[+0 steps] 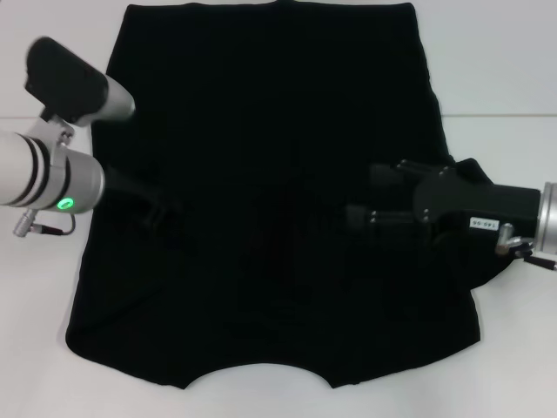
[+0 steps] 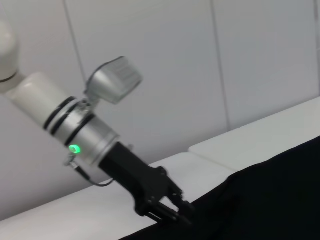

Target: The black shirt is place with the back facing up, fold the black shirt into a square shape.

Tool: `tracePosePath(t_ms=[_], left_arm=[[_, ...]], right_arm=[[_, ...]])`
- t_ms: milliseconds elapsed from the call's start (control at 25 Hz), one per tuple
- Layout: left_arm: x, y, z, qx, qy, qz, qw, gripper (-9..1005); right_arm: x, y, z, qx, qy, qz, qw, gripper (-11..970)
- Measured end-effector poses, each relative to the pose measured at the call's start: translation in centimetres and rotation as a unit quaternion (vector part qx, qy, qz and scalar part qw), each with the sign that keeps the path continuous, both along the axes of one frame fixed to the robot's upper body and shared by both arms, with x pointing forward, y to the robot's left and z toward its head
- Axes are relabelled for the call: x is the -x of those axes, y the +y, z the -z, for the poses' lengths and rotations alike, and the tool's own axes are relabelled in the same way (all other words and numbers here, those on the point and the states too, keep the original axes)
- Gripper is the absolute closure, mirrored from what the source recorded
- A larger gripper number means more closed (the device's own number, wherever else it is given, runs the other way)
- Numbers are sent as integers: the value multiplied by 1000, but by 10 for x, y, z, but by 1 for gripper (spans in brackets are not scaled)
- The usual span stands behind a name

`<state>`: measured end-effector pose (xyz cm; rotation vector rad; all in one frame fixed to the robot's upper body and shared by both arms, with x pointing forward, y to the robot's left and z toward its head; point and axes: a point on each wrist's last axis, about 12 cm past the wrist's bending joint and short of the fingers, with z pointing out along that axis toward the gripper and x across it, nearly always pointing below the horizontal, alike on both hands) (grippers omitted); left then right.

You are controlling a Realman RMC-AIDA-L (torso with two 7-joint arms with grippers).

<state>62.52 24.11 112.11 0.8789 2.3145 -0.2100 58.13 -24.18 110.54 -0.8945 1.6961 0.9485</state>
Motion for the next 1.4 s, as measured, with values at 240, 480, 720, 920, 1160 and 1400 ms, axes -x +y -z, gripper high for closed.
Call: tracePosePath(t_ms=[240,480,720,920,1160,1400], left_arm=[[-1,17,-20,78,-28,-71,994,648],[8,30,-26,215,-44,-96,971,429],[29,27,-23,309,-57,0,949,206],[42,18,-10,287,-55,95,952,55],[53,11,0,250,-95,178,947,50],[59,4,7,218,-127,222,942,82]], right_arm=[[-8,-19,-3,-7,-2,56,998,19],[-17,-46,-6,1,25,121,992,19],[-31,-81,-14,8,126,202,971,19],[-38,-107,-23,27,207,253,945,19],[-38,-123,-27,68,271,299,913,19],[-40,-125,-22,111,324,329,880,18]])
